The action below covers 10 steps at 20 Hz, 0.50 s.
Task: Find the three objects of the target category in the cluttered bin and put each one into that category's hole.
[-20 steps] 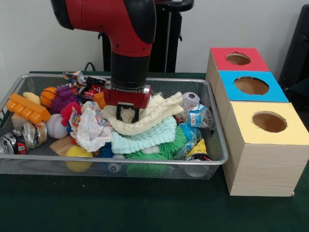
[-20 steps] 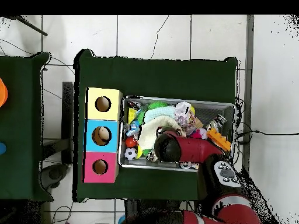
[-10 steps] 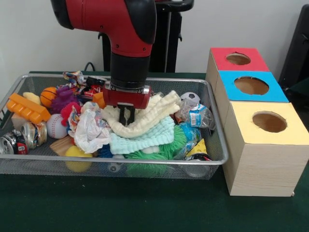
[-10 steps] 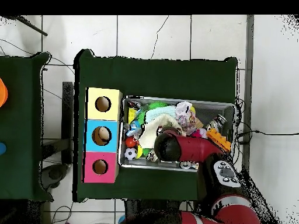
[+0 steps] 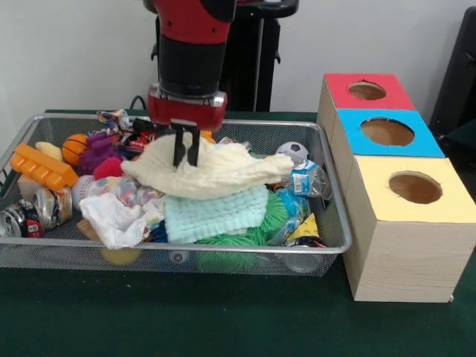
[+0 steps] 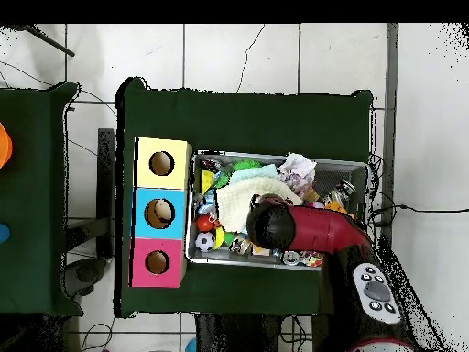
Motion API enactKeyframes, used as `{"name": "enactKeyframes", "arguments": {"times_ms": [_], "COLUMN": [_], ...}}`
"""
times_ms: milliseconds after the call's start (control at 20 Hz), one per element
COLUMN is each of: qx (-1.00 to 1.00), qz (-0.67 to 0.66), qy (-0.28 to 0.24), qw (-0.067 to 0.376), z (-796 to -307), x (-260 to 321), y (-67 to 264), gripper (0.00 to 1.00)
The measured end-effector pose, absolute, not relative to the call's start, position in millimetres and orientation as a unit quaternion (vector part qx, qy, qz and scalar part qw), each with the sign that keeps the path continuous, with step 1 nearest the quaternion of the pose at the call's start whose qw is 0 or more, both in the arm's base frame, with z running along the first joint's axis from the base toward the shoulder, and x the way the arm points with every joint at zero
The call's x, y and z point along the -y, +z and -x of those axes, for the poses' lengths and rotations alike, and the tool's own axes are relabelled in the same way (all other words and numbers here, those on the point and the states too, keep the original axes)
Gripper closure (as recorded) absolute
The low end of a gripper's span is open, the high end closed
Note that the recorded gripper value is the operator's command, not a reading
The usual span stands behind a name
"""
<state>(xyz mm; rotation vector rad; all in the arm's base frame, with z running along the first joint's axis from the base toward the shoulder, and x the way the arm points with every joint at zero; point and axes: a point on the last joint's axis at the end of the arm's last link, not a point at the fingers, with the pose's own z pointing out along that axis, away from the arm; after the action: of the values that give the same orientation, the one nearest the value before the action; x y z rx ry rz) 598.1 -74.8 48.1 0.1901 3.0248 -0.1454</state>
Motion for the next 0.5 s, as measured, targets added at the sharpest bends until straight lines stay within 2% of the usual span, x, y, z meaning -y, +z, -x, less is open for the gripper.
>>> {"name": "enactKeyframes", "arguments": {"times_ms": [50, 200, 500], "qx": [-0.995, -0.994, -0.990], "qz": [-0.076, -0.096, -0.119], "qy": [-0.046, -0.043, -0.040], "qw": [0.045, 0.040, 0.061], "z": [-603.5, -610.2, -620.1], "x": [82.5, 97.0, 128.9], "y": [71.3, 101.7, 137.0], "gripper": [1.00, 1.00, 1.00]}}
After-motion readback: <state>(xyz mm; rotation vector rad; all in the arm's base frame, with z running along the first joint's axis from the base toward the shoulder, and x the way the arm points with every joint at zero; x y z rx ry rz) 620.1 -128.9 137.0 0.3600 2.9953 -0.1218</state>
